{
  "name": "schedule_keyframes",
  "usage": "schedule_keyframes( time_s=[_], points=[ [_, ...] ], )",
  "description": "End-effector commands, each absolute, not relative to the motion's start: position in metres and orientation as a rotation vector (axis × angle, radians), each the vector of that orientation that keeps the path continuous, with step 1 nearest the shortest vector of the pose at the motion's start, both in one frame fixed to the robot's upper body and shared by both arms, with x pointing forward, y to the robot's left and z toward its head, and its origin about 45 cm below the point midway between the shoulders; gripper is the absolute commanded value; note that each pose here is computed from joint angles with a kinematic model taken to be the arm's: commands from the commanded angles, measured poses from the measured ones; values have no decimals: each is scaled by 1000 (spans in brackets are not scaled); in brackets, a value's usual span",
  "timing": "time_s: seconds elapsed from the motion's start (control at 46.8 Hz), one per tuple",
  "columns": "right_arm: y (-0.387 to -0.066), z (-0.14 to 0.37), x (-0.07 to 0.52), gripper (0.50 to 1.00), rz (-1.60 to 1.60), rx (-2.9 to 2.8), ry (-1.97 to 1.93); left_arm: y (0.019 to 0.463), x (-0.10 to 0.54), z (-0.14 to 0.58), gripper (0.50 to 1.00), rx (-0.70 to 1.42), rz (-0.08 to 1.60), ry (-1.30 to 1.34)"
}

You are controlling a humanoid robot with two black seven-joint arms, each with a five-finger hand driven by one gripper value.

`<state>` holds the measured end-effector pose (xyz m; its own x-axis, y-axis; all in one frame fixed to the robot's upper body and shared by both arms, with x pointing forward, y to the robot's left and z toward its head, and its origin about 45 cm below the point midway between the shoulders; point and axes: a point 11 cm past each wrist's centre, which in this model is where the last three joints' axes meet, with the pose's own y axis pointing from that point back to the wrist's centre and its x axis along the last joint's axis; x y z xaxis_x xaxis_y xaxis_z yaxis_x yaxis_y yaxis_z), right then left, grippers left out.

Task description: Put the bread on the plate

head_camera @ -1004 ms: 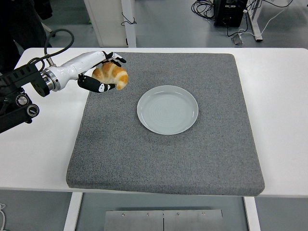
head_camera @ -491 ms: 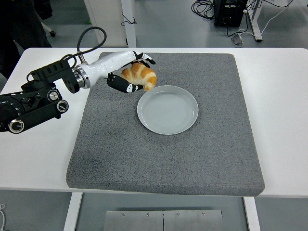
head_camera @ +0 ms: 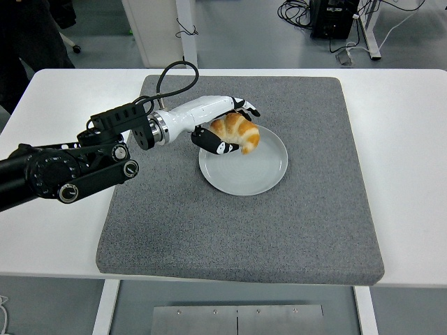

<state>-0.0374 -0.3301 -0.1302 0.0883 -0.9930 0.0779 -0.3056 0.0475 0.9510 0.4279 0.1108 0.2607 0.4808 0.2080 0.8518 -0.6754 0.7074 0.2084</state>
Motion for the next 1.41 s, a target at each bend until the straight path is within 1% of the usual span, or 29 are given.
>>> schedule_keyframes(
  time_s=[0.0,0.513,0.919,1.325,1.389],
  points=[
    [-330,-130,-37,1000,-925,1426,-1383,108,426,258,730,577,571,-916],
    [-330,-130,-37,1000,-928,1428,-1382,106,417,233,730,617,521,-928],
    [-330,-130,-37,1000,-928,1428,-1382,106,420,214,730,651,537,-914],
    [-330,-130,-37,1000,-926,1427,-1382,98,417,212,730,637,535,-936],
    [-330,-130,-37,1000,-926,1427,-1382,99,418,211,736,641,539,-937]
  ],
)
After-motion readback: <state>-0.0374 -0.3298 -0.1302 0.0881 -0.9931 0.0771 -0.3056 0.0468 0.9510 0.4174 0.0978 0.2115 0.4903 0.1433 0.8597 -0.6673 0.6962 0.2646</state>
